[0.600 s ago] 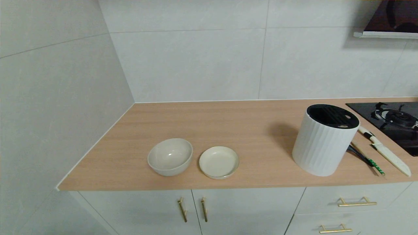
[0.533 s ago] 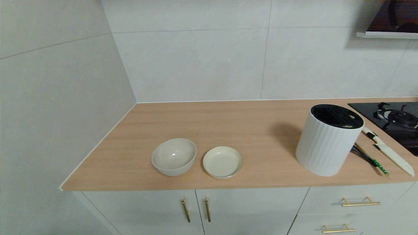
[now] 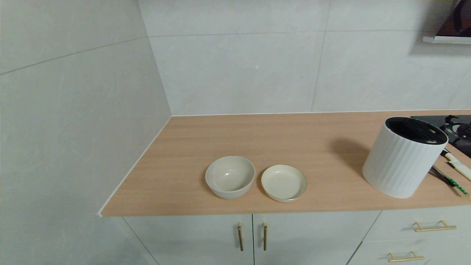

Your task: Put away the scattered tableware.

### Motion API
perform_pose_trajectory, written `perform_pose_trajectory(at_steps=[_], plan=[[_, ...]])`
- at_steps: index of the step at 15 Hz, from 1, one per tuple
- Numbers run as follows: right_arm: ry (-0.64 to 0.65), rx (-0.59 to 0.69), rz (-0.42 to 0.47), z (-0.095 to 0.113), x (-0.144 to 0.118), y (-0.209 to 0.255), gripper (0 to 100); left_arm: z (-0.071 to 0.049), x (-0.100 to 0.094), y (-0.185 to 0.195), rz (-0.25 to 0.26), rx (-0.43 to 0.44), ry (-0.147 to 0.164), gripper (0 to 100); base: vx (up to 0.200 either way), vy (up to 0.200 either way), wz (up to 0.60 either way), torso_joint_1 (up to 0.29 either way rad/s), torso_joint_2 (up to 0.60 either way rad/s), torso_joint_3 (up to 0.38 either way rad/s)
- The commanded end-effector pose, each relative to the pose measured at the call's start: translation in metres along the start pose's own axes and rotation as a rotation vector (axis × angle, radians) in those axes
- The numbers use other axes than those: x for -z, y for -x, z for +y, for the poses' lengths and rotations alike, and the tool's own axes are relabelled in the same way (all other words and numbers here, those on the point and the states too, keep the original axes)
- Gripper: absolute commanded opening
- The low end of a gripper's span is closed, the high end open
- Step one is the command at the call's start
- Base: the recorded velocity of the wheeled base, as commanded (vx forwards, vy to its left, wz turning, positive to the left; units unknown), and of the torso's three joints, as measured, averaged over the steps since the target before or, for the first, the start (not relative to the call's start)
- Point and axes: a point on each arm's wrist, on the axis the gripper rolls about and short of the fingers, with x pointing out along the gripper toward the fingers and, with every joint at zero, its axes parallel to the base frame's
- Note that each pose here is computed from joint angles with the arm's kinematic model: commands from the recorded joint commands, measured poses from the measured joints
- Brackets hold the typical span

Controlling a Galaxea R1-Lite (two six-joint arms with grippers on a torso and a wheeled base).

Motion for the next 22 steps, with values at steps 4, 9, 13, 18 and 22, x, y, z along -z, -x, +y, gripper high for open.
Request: perform_pose_trajectory(at_steps=[4, 9, 13, 18, 22], plan=[[0.000, 0.000, -0.001, 0.0000, 0.0000, 0.0000, 100, 0.0000, 0.0001, 0.0000, 0.000, 0.000, 0.000, 100, 0.000, 0.000, 0.00, 0.000, 0.00, 0.000], [0.000, 0.000, 0.001, 0.0000, -0.0001, -0.0001, 100, 0.0000, 0.0001, 0.0000, 0.000, 0.000, 0.000, 100, 0.000, 0.000, 0.00, 0.000, 0.00, 0.000], [0.000, 0.000, 0.001, 0.0000, -0.0001, -0.0001, 100, 0.0000, 0.0001, 0.0000, 0.000, 0.000, 0.000, 100, 0.000, 0.000, 0.00, 0.000, 0.00, 0.000], [-0.002, 0.000, -0.001, 0.0000, 0.0000, 0.0000, 100, 0.0000, 0.0001, 0.0000, 0.000, 0.000, 0.000, 100, 0.000, 0.000, 0.00, -0.125, 0.27, 0.149], [-0.002, 0.000, -0.001, 0.0000, 0.0000, 0.0000, 100, 0.0000, 0.0001, 0.0000, 0.000, 0.000, 0.002, 100, 0.000, 0.000, 0.00, -0.249, 0.54, 0.294]])
